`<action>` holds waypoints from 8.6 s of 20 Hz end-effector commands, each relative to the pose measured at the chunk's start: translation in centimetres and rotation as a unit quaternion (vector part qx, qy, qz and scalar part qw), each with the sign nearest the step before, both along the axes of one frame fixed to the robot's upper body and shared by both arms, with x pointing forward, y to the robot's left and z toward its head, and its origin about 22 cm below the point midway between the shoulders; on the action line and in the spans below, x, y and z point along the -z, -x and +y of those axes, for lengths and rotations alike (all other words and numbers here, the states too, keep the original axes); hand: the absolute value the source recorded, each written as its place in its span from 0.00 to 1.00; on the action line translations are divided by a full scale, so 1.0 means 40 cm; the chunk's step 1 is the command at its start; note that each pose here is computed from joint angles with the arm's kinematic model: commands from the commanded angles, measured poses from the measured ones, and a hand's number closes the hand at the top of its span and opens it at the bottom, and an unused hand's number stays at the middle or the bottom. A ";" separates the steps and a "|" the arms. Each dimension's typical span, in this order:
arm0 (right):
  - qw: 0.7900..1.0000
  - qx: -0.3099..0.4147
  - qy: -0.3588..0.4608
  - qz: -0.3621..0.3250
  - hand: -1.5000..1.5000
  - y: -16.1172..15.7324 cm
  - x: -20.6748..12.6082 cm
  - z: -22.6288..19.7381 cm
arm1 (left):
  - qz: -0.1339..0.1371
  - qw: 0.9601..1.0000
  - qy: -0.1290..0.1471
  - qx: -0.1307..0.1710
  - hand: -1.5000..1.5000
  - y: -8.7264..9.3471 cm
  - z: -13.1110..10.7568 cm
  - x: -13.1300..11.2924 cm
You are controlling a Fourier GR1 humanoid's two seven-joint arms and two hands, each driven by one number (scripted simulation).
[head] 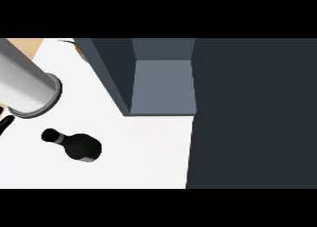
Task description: Pick up the wine, place it into the cabinet and close the cabinet
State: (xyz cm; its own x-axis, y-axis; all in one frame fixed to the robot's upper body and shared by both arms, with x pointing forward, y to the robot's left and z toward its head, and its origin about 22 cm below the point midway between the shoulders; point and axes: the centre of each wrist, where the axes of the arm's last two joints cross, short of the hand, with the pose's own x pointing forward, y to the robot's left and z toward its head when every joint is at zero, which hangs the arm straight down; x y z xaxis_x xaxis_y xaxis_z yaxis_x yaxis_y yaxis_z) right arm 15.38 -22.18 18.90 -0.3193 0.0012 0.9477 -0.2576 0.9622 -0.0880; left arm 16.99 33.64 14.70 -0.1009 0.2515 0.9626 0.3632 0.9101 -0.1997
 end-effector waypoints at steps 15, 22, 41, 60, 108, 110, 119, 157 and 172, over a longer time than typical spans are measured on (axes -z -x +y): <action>0.999 -0.021 -0.018 -0.029 0.00 0.036 -0.048 -0.004 | 0.029 0.999 -0.025 -0.011 0.00 -0.061 0.032 0.212; 0.999 -0.030 0.001 -0.030 0.00 0.057 -0.087 -0.032 | 0.035 0.999 -0.022 -0.025 0.00 -0.118 0.055 0.270; 0.999 -0.012 -0.016 -0.030 0.00 0.070 -0.065 0.012 | 0.052 0.999 -0.009 0.003 0.00 -0.185 0.038 0.456; 0.999 -0.020 -0.007 -0.034 0.00 0.061 -0.065 -0.007 | 0.065 0.998 -0.025 0.003 0.00 -0.170 0.048 0.583; 1.000 -0.014 -0.007 -0.018 0.00 0.057 -0.055 -0.033 | -0.099 0.979 -0.009 -0.180 1.00 -0.138 -0.128 0.459; 1.000 -0.015 -0.013 -0.021 0.00 0.022 -0.059 0.010 | -0.100 0.982 -0.010 -0.159 1.00 -0.132 -0.126 0.405; 1.000 -0.007 -0.014 -0.016 0.00 0.023 -0.070 -0.017 | -0.089 0.987 -0.016 -0.136 1.00 -0.140 -0.254 0.262; 0.999 -0.024 -0.007 -0.021 0.00 0.051 -0.050 -0.043 | -0.098 0.983 -0.025 -0.155 1.00 -0.288 -0.717 0.051; 0.999 -0.023 0.000 -0.023 0.00 0.086 -0.063 -0.033 | -0.068 0.982 -0.007 -0.174 1.00 -0.339 -0.718 0.143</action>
State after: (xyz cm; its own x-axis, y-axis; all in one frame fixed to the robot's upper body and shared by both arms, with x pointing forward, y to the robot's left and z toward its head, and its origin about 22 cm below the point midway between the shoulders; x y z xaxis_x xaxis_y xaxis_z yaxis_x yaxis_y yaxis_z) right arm 15.71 -23.23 20.05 -0.3232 0.0510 0.9449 -0.2332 0.9635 -0.1318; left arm 29.60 4.91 9.37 -0.3127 0.1902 0.9306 0.0680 0.9817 -0.1778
